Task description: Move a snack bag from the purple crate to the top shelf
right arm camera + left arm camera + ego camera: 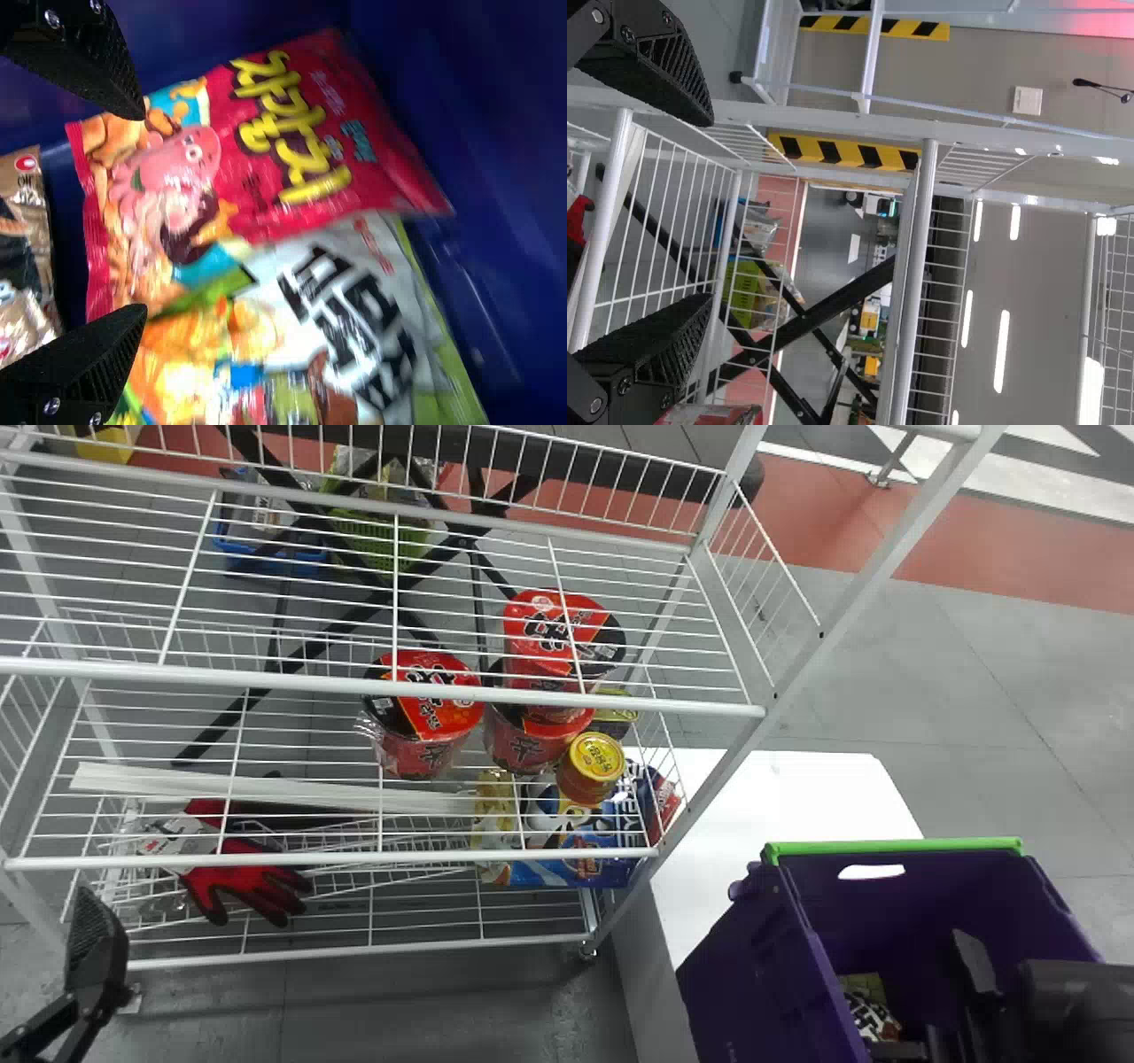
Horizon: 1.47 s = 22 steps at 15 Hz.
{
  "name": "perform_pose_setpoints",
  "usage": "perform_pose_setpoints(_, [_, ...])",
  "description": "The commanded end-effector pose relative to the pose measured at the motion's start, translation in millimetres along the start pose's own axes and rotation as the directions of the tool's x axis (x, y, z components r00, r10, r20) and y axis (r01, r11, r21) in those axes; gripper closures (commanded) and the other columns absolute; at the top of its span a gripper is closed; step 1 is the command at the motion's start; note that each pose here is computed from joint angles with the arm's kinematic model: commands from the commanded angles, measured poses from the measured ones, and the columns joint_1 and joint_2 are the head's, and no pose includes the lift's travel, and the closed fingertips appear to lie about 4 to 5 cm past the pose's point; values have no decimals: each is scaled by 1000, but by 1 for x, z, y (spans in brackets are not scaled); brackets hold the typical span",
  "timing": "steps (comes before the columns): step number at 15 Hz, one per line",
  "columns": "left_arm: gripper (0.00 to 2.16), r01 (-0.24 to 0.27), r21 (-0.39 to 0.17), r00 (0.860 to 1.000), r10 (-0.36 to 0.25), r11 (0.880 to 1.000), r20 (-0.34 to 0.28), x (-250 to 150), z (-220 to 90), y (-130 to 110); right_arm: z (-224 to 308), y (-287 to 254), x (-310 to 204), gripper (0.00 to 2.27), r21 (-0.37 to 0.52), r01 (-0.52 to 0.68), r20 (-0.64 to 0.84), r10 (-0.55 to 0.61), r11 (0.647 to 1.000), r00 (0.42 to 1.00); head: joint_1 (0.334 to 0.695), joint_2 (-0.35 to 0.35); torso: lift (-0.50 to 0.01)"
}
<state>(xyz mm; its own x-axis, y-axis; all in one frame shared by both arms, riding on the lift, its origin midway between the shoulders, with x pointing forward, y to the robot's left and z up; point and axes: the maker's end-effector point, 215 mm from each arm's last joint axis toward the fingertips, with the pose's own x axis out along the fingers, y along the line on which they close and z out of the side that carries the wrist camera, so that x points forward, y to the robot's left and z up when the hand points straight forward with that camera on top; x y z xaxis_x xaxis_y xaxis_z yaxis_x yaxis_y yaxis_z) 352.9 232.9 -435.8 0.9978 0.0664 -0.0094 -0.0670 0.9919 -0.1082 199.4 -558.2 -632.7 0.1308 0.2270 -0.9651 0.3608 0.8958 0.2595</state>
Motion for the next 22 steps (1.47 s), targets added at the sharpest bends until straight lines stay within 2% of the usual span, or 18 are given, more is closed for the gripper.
perform_pose_setpoints(1, [124, 0, 0, 1000, 0, 1000, 11, 0, 3, 1, -4, 12, 13, 6, -31, -23, -8, 22, 999, 1000, 695, -350, -451])
perform_pose_setpoints(5, [124, 1, 2, 1000, -1, 1000, 5, -1, 1, 1, -15, 17, 28, -1, -96, 24, -66, -30, 995, 997, 695, -350, -451])
perform_pose_setpoints(9, [124, -7, 7, 1000, 7, 1000, 0, -2, -2, 5, -26, 7, 40, -1, -186, 120, -109, -142, 975, 984, 695, -350, -451])
perform_pose_setpoints(12, [124, -7, 8, 1000, 7, 1000, -4, -2, -4, 6, -26, 4, 51, -2, -245, 177, -99, -206, 953, 974, 695, -350, -451])
perform_pose_setpoints(15, [124, -11, 8, 1000, 11, 1000, -6, -1, -6, 6, -18, 6, 58, 19, -282, 184, -54, -207, 942, 977, 695, -350, -451])
perform_pose_setpoints(18, [124, -13, 7, 1000, 13, 1000, -6, 0, -7, 6, -17, 12, 66, 265, -284, 179, -29, -195, 942, 980, 695, -350, -451])
perform_pose_setpoints(20, [124, -15, 6, 1000, 15, 1000, -8, 1, -8, 7, -19, 13, 69, 606, -281, 179, -27, -195, 943, 981, 695, -350, -451])
perform_pose_setpoints(22, [124, -16, 5, 1000, 16, 1000, -11, 2, -10, 6, -21, 13, 70, 1234, -273, 179, -24, -192, 945, 981, 695, -350, -451])
